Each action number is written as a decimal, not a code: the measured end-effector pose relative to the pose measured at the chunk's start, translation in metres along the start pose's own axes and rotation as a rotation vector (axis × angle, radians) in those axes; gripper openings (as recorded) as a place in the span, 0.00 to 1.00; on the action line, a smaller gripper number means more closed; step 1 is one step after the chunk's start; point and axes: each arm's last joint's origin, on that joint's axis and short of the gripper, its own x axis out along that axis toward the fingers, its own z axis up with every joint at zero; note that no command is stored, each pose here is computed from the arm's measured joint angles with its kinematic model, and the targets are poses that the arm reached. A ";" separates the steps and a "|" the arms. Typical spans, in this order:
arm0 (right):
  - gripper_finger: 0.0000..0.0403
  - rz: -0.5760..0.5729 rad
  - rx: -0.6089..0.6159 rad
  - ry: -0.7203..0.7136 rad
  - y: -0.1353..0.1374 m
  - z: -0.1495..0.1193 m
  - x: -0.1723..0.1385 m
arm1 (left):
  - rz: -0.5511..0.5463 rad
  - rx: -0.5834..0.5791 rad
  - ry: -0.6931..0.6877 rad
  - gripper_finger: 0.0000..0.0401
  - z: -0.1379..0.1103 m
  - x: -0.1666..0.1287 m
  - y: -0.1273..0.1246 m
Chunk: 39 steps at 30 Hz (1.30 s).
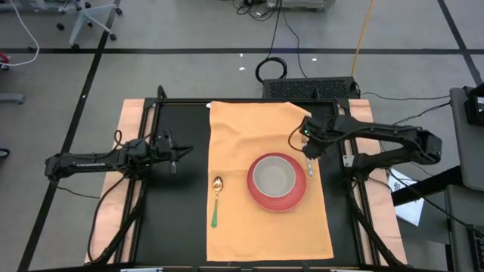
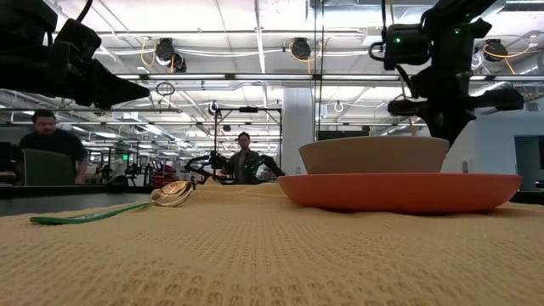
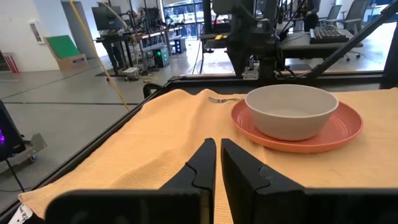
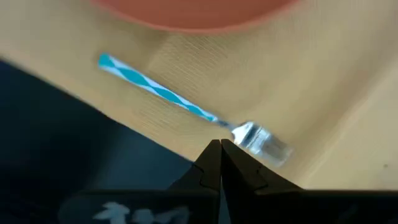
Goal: Set table place
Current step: Put the fork to the right of the plate on the napkin
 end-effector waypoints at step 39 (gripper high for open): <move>0.00 -0.004 1.471 -0.175 -0.009 0.012 -0.001 | 0.015 0.016 -0.047 0.08 0.005 0.000 0.001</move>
